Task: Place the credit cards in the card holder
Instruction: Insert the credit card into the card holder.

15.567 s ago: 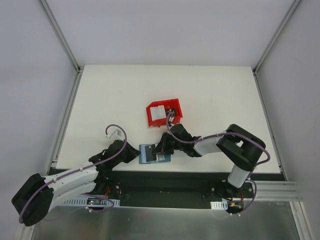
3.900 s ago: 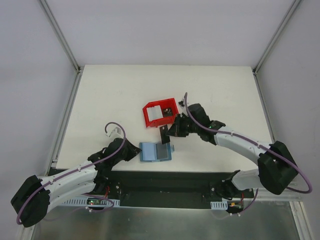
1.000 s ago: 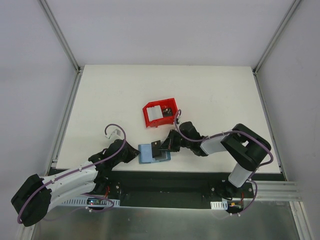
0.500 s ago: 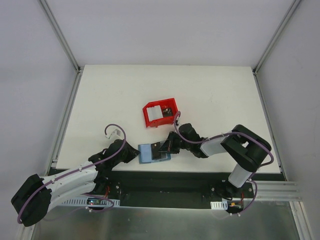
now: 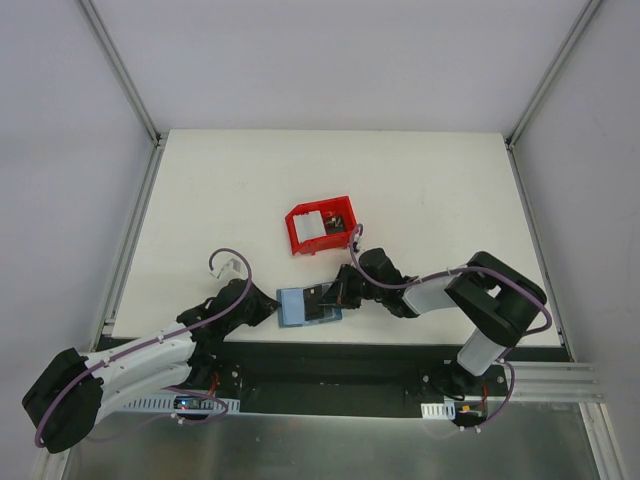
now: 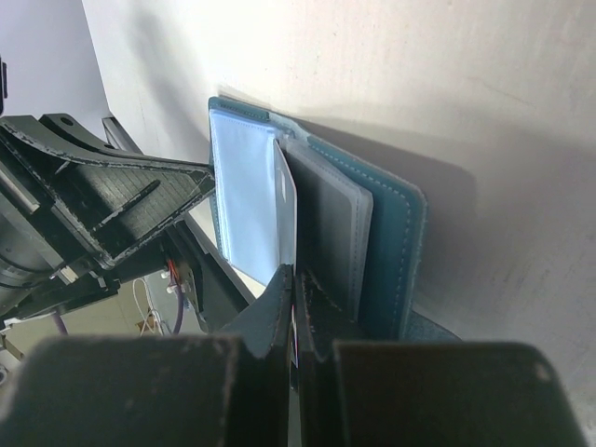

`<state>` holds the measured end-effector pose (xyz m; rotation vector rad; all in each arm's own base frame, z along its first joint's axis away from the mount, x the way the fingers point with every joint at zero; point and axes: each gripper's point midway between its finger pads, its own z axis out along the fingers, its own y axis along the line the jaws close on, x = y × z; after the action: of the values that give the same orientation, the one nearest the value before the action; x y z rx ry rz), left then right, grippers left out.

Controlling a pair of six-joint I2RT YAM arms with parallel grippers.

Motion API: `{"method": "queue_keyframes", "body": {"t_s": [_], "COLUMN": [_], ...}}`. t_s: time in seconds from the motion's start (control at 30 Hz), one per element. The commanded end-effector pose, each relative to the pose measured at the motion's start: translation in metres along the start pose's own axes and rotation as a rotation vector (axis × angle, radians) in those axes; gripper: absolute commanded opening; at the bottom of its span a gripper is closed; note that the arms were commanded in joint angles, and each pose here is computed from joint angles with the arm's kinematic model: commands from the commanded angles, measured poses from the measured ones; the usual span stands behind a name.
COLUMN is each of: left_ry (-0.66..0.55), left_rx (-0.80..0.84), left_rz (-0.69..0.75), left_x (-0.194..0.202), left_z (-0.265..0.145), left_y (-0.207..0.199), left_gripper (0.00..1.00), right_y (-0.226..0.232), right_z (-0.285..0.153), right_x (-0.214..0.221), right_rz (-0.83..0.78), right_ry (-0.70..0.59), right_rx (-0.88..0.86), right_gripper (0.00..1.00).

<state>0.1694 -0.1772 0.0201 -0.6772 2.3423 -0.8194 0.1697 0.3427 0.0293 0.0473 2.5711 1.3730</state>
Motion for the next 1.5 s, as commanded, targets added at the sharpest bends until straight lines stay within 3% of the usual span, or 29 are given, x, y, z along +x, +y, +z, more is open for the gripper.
{"method": "queue_keyframes", "body": {"t_s": [0.0, 0.6, 1.13, 1.47], "left_ry": [-0.006, -0.007, 0.006, -0.002], "left_rx": [0.024, 0.022, 0.023, 0.020], "left_rz": [-0.008, -0.008, -0.006, -0.008], "left_x": [0.000, 0.000, 0.004, 0.002], "left_z": [0.000, 0.000, 0.000, 0.001], "left_y": [-0.004, -0.003, 0.001, 0.000], "left_gripper": [0.00, 0.00, 0.00, 0.00], "right_y": [-0.009, 0.002, 0.002, 0.010], "right_z": [-0.010, 0.004, 0.004, 0.012], "right_x": [0.002, 0.011, -0.019, 0.000], "right_rz": [-0.003, 0.011, -0.019, -0.010], "right_ry": [-0.028, 0.046, -0.052, 0.023], "right_rx": [0.045, -0.002, -0.001, -0.036], "right_gripper": [0.00, 0.00, 0.00, 0.00]}}
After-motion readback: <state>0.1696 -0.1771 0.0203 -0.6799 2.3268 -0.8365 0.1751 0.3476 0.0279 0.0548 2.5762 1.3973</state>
